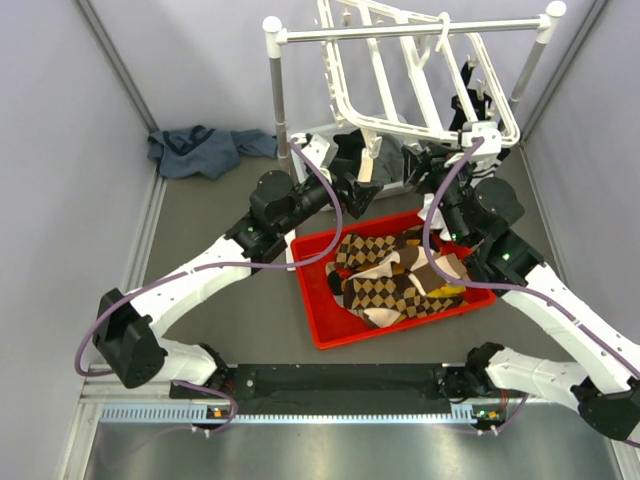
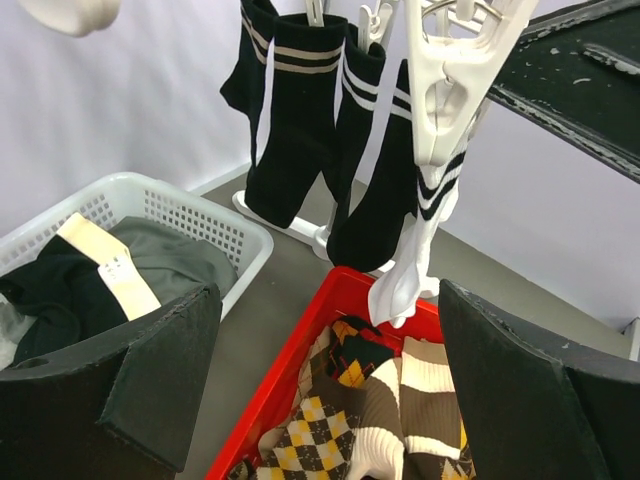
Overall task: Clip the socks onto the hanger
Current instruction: Open the clamp at the hanger.
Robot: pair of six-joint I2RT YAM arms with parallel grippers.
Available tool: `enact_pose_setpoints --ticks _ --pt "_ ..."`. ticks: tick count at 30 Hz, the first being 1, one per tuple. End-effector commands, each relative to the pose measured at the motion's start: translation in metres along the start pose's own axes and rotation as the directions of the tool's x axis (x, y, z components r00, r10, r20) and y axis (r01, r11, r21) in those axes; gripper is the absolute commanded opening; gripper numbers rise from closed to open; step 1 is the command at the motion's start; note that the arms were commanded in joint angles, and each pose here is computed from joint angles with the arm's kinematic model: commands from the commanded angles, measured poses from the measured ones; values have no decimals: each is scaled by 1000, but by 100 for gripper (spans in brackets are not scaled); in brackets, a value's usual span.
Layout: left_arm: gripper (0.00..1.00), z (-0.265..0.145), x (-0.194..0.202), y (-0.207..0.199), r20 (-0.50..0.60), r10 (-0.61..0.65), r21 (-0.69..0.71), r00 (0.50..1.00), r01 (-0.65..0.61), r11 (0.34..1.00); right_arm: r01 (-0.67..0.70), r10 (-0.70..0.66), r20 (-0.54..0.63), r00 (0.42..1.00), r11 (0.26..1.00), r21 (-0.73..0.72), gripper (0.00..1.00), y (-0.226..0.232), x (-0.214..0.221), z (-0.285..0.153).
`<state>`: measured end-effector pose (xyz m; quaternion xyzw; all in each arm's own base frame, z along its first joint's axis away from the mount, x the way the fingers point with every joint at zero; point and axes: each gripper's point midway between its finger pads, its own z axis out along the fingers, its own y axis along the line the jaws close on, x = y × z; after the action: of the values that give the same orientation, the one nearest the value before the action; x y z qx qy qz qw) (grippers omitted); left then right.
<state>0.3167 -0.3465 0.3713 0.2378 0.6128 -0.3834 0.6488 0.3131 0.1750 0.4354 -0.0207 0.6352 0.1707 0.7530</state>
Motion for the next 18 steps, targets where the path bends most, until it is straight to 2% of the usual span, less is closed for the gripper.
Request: enact_pose_setpoints --ticks 1,6,7,12,14,18 --pt "93 -6 -17 -7 47 22 10 999 -23 1000 -49 48 105 993 999 8 45 3 -41 -1" --pt "94 -5 -15 -10 45 24 23 999 -25 999 -40 40 87 995 999 1 31 3 -41 -4" --pt "94 -4 -13 -12 42 25 34 999 -27 999 -39 40 88 995 999 -13 24 5 -43 -5" --pt "94 0 -12 -22 62 6 89 998 -11 996 -13 16 64 998 999 -38 3 5 -43 -16" --pt "94 4 -12 -27 77 -7 121 997 -2 993 2 0 59 998 999 -37 0 3 -44 -18" --pt "94 15 -9 -34 83 -31 158 996 18 987 32 -31 52 998 999 -30 0 -1 -45 -21"
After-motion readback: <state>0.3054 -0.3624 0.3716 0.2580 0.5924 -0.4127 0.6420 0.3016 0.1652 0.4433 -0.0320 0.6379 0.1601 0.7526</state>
